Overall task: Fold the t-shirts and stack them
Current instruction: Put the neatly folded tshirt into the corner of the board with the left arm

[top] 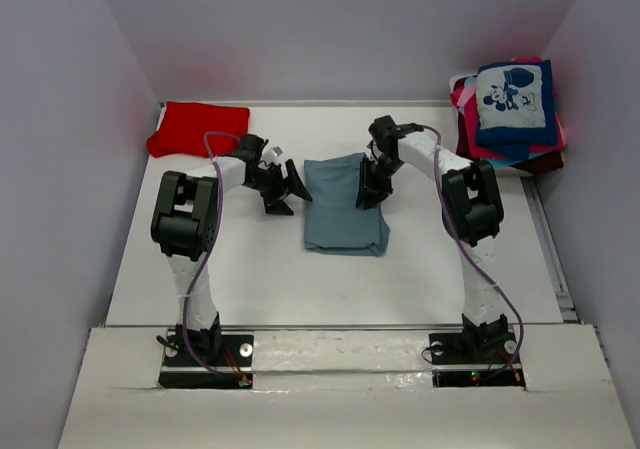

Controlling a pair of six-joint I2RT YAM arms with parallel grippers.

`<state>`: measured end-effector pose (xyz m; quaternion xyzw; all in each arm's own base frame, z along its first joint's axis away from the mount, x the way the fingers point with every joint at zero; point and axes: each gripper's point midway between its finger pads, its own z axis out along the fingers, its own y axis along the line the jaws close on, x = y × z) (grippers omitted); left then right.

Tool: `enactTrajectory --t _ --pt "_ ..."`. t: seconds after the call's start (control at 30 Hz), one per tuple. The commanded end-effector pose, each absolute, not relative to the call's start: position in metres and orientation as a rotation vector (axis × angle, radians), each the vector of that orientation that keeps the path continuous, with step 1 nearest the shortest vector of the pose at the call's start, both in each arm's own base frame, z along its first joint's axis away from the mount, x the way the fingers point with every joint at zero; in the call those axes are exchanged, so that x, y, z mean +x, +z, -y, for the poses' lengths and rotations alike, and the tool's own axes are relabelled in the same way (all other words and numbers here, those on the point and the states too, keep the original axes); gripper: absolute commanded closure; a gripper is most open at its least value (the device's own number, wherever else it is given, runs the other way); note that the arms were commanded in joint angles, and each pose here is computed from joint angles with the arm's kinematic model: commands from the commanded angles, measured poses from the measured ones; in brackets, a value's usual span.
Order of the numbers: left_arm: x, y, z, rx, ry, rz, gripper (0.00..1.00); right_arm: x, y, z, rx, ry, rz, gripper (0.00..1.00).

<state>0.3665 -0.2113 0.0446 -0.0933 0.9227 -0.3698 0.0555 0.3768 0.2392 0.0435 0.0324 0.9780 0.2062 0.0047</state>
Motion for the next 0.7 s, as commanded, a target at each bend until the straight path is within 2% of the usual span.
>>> enactTrajectory --t 0.0,0.23,0.67 --pt "0.364 0.040 0.218 -0.244 -1.223 -2.786 0.14 0.386 0.060 -0.235 0.104 0.606 -3.021 0.64" --pt "0.356 0.035 0.229 -0.218 -1.386 -2.763 0.14 0.379 0.044 -0.236 0.128 0.630 -3.038 0.64" --pt "0.350 0.010 0.227 -0.264 -1.383 -2.791 0.11 0.381 0.037 -0.235 0.140 0.653 -3.041 0.64"
